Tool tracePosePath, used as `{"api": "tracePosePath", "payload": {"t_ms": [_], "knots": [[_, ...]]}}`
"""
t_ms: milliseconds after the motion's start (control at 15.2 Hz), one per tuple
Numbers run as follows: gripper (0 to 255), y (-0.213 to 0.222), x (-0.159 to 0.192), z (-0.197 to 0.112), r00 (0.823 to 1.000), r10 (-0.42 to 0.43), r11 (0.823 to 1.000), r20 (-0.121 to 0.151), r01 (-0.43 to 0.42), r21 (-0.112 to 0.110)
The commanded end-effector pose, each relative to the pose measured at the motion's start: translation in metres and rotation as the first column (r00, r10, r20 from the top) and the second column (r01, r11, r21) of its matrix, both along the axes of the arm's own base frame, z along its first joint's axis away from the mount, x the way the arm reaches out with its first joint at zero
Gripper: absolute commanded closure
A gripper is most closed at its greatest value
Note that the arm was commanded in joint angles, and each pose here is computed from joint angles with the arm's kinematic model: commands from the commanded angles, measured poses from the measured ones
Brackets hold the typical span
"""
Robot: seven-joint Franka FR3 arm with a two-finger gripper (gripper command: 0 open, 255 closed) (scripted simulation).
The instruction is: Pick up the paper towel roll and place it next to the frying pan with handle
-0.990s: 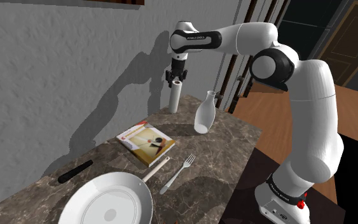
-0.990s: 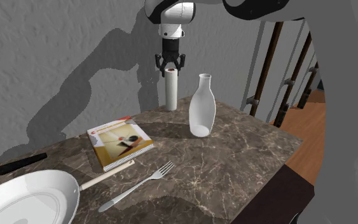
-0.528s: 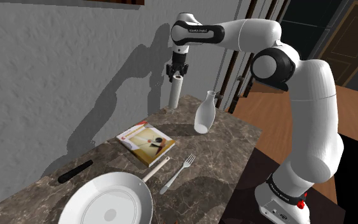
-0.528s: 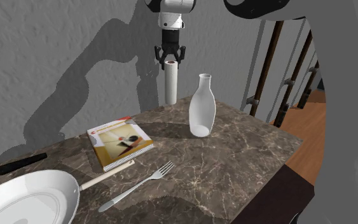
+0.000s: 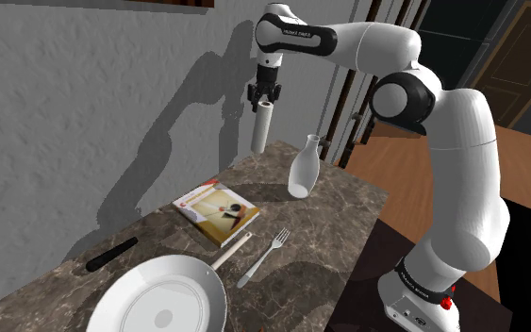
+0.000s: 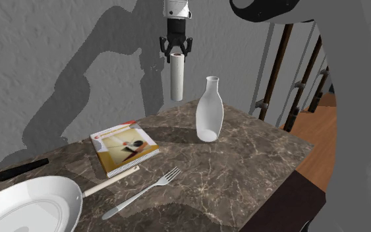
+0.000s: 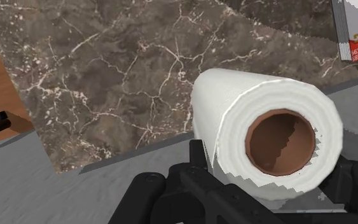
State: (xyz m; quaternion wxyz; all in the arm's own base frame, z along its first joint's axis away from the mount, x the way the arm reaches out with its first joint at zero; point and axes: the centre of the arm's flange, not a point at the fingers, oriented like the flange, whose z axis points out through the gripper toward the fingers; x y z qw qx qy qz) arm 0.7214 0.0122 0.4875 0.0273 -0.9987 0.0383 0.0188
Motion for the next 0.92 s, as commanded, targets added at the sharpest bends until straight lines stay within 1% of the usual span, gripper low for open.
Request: {"api": "tracePosePath", "payload": {"t_ms": [0, 198, 858], "knots": [[255, 0.000, 0.001, 0.011, 1.000, 0.000, 1.000, 0.000, 0.000, 0.000], [255, 0.000, 0.001, 0.025, 1.000, 0.000, 1.000, 0.000, 0.000, 0.000], [255, 0.074, -0.105, 0.057, 1.000, 0.000, 1.000, 0.000, 0.000, 0.000]]}}
